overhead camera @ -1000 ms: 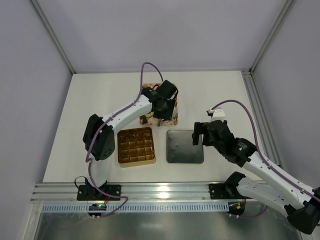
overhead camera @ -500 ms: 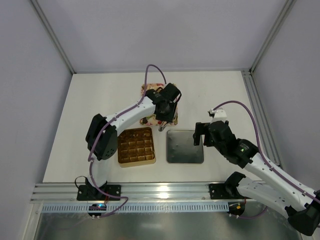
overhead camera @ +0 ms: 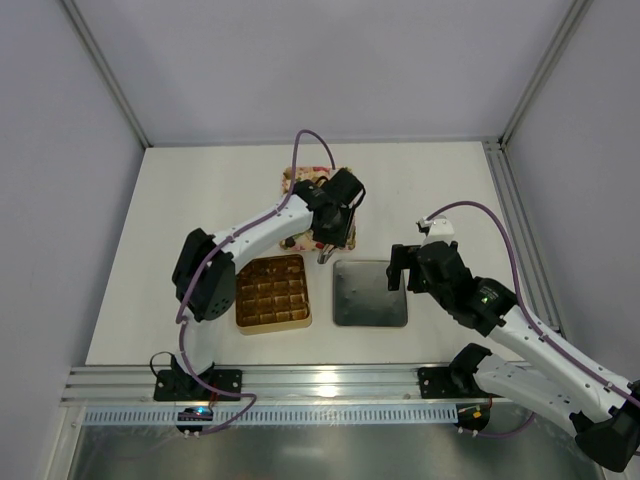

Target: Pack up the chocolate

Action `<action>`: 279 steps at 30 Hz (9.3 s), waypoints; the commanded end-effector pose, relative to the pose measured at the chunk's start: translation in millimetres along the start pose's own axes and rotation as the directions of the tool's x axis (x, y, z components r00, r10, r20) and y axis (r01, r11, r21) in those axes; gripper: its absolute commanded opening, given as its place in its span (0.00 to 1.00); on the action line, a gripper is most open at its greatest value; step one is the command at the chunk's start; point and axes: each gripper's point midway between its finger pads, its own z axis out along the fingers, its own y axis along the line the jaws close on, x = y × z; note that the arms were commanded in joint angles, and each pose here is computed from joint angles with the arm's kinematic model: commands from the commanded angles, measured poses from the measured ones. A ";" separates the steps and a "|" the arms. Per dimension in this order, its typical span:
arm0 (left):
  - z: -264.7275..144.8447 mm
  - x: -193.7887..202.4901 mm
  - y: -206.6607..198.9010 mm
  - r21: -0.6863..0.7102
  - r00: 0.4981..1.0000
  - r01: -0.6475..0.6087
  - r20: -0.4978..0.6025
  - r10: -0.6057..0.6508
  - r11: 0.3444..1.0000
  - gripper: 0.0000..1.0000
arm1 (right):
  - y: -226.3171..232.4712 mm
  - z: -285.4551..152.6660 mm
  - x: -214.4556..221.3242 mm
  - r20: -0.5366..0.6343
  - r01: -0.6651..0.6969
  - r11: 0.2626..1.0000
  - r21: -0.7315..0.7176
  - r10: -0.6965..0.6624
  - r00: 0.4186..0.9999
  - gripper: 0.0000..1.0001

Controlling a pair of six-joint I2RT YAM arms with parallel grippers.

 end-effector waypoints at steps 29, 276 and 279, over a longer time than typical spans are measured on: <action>-47.7 -27.7 6.8 -0.043 0.993 -0.014 0.115 0.018 0.999 0.19 | 0.6 -0.2 -10.5 0.038 -0.010 1.000 -0.001 0.010 0.999 1.00; -177.4 140.6 138.4 -0.070 0.989 0.148 0.024 -0.147 0.986 0.26 | 45.7 69.1 -6.7 -0.141 -0.024 0.996 -0.088 0.012 0.990 1.00; -178.1 148.7 137.4 -0.055 0.988 0.154 0.016 -0.153 0.987 0.26 | 44.4 69.1 -4.2 -0.145 -0.026 0.996 -0.085 0.014 0.989 1.00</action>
